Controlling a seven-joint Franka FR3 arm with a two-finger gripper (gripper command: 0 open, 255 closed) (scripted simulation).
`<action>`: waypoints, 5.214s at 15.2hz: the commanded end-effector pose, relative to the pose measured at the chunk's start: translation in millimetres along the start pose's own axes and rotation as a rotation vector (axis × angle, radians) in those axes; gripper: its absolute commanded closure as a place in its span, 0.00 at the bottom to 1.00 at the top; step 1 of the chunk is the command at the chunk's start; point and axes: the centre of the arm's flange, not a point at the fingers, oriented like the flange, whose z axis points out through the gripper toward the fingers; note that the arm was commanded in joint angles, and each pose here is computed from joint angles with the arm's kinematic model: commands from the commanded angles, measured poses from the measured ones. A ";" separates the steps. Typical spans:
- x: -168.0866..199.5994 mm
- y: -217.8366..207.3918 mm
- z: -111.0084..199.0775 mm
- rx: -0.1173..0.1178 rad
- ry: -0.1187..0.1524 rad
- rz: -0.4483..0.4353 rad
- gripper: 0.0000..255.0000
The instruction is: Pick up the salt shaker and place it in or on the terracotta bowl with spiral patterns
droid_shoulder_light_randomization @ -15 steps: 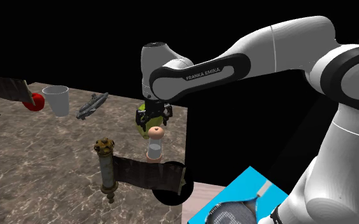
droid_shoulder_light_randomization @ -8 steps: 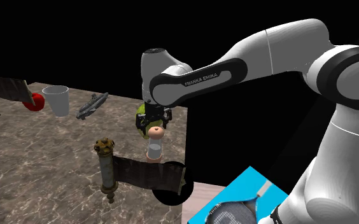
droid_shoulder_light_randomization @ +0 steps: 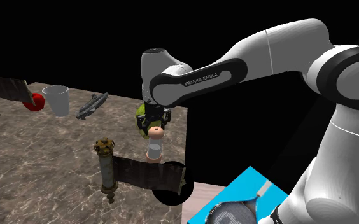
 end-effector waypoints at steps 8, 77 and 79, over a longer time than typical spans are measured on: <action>0.5 1.4 -15.6 0.000 0.000 0.000 1.00; -176.8 14.4 -122.4 0.000 0.000 0.000 1.00; -177.3 13.5 -111.9 0.000 0.000 0.000 1.00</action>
